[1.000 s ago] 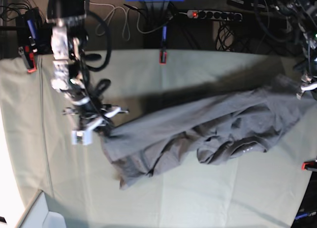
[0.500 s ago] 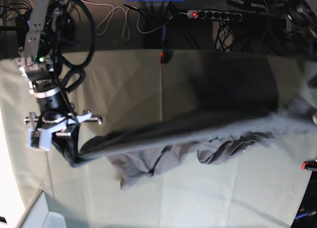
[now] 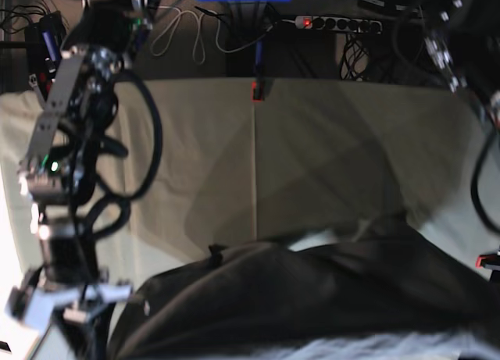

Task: Layout the t-shirt on the table in an organized manner, then fold the t-shirt properly
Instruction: 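Lift the shirt high with both grippers and lay it flat on the table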

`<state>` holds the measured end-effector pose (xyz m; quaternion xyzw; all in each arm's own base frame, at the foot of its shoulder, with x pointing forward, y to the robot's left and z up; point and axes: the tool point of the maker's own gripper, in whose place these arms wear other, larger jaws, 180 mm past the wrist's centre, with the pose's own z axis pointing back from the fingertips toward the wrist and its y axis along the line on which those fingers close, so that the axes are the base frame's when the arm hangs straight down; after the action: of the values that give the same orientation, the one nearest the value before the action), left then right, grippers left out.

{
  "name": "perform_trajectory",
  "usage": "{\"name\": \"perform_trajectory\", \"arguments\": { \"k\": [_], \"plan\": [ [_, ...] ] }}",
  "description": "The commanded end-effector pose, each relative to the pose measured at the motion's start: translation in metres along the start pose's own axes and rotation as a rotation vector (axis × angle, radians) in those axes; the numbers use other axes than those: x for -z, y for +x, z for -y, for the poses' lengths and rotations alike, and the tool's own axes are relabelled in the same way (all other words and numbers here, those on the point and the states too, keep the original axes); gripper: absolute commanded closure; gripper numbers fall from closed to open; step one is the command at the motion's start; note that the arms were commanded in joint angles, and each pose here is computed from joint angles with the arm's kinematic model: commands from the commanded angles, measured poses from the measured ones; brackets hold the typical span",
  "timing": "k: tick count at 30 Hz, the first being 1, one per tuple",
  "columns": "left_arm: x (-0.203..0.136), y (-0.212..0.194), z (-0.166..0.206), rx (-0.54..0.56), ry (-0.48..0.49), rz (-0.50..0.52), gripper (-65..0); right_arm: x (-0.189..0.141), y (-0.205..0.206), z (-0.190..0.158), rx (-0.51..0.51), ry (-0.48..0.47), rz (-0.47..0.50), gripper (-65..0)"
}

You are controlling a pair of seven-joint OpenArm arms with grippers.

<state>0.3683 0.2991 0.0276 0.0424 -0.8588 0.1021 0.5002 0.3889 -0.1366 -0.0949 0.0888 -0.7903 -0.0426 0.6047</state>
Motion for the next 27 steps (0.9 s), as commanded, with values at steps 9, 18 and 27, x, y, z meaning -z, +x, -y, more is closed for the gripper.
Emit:
{"name": "perform_trajectory", "arguments": {
  "k": [9, 18, 27],
  "plan": [
    [0.030, 0.099, 0.044, 0.025, -0.120, 0.277, -0.2, 0.024, 0.089, 0.009, 0.008, -0.025, 0.267, 0.0],
    [0.021, 0.089, 0.018, 0.036, -0.056, 0.254, -0.2, 0.026, 0.103, 0.011, 0.004, -0.030, 0.304, 0.0],
    [0.021, 0.084, 0.012, 0.031, -0.038, 0.242, -0.2, 0.028, 0.100, 0.009, 0.009, -0.025, 0.299, 0.0]
  ]
}}
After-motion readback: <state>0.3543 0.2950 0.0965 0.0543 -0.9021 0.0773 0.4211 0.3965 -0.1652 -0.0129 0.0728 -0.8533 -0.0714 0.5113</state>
